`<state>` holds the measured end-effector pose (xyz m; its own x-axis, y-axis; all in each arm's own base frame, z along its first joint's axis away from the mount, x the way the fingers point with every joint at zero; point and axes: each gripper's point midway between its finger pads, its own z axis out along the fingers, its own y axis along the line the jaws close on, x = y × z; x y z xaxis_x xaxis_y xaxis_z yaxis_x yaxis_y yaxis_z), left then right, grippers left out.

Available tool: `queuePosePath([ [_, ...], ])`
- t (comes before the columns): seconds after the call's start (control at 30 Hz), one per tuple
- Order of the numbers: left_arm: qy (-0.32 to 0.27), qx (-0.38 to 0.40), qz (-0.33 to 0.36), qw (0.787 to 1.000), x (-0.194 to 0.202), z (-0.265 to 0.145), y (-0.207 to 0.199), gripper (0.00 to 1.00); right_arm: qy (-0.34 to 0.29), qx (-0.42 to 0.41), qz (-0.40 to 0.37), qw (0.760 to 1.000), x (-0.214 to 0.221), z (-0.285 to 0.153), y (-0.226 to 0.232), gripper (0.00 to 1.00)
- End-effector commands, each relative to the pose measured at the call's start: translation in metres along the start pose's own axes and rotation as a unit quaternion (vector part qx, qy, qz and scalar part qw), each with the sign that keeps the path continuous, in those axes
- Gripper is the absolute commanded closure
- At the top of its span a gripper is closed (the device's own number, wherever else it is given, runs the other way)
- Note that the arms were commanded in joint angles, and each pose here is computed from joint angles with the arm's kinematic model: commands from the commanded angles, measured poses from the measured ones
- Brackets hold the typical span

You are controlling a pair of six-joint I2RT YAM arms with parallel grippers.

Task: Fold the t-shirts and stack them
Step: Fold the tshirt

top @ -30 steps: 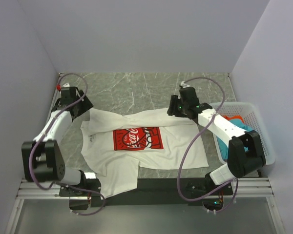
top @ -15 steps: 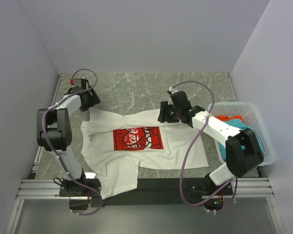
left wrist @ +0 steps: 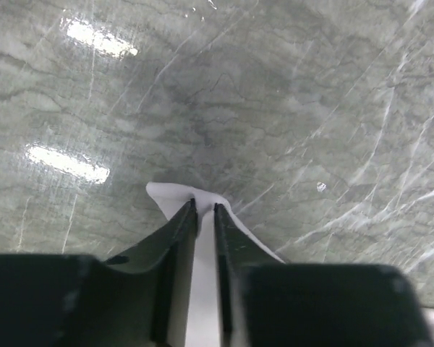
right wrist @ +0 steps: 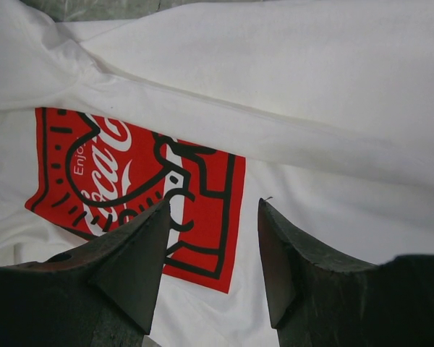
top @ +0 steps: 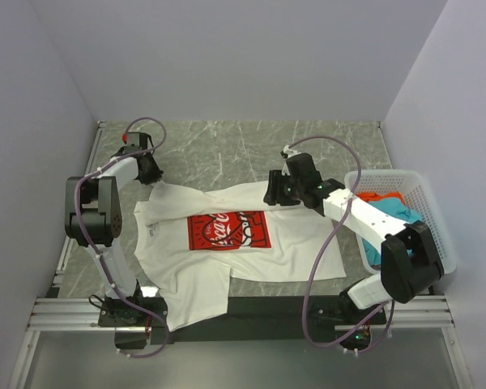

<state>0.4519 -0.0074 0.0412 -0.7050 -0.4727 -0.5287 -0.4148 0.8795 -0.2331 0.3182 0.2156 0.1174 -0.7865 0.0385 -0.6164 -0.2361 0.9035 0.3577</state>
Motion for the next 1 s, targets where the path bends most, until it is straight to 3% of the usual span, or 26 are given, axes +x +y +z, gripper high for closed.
queuePosePath([
  [0.0, -0.004, -0.003, 0.009, 1.0, -0.005, 0.002, 0.0, 0.8, -0.019, -0.004, -0.011, 1.0, -0.005, -0.011, 0.003, 0.41],
  [0.03, 0.0, -0.004, 0.01, 1.0, -0.003, 0.003, 0.001, 0.9, -0.019, -0.004, -0.012, 1.0, -0.004, -0.011, 0.002, 0.41],
  [0.13, -0.006, 0.005, 0.034, 0.999, 0.0, -0.006, -0.008, 0.99, -0.02, -0.001, -0.015, 1.0, -0.004, -0.012, 0.001, 0.42],
  [0.37, -0.029, 0.055, 0.069, 0.996, 0.002, -0.058, -0.027, 0.99, -0.034, 0.001, -0.016, 0.999, -0.008, -0.023, 0.001, 0.42],
  [0.53, 0.004, 0.075, 0.066, 0.995, 0.048, -0.109, -0.029, 0.99, -0.054, 0.009, -0.017, 0.998, -0.012, -0.037, -0.002, 0.42],
  [0.7, 0.075, 0.093, 0.008, 0.993, 0.121, -0.138, -0.008, 0.99, -0.067, 0.012, -0.014, 0.998, -0.012, -0.048, -0.003, 0.41],
  [0.97, 0.127, 0.157, -0.067, 0.977, 0.183, -0.182, 0.0, 0.99, -0.079, 0.007, -0.003, 0.997, -0.012, -0.06, -0.002, 0.41],
])
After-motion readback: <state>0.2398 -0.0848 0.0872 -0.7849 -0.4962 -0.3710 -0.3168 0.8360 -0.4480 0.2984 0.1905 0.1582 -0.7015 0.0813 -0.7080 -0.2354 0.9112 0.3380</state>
